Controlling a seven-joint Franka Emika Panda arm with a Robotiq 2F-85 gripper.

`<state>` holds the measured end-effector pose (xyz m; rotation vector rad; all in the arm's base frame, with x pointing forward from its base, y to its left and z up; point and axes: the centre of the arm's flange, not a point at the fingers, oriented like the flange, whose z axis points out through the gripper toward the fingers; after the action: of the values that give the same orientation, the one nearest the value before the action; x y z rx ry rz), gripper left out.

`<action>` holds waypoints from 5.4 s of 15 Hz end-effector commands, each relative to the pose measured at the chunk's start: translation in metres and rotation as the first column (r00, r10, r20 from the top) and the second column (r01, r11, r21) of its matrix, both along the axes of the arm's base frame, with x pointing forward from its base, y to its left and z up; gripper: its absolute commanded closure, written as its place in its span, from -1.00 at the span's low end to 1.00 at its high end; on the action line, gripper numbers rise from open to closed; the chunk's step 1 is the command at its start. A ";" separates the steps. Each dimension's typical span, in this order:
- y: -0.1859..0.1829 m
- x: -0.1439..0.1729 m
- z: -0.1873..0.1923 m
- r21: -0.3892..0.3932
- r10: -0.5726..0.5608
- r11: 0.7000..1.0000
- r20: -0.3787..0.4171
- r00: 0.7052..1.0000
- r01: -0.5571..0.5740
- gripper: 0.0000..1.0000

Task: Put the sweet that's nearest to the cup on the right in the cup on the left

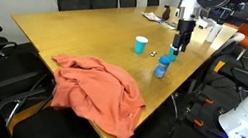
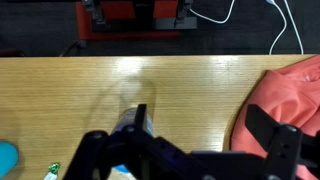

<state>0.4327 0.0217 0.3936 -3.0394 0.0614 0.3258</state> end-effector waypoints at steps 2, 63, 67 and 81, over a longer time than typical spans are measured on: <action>0.000 0.000 0.000 0.000 0.000 1.000 0.000 1.000 0.000 -1.00; -0.189 0.137 -0.218 -0.162 -0.725 0.449 0.509 0.464 0.879 0.88; -0.179 0.130 -0.170 -0.116 -0.710 0.466 0.542 0.449 0.877 0.88; -0.164 0.214 -0.050 0.162 -0.752 0.472 0.587 0.299 0.867 0.88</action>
<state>0.6197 -0.1436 0.3383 -2.6248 1.6038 -0.7466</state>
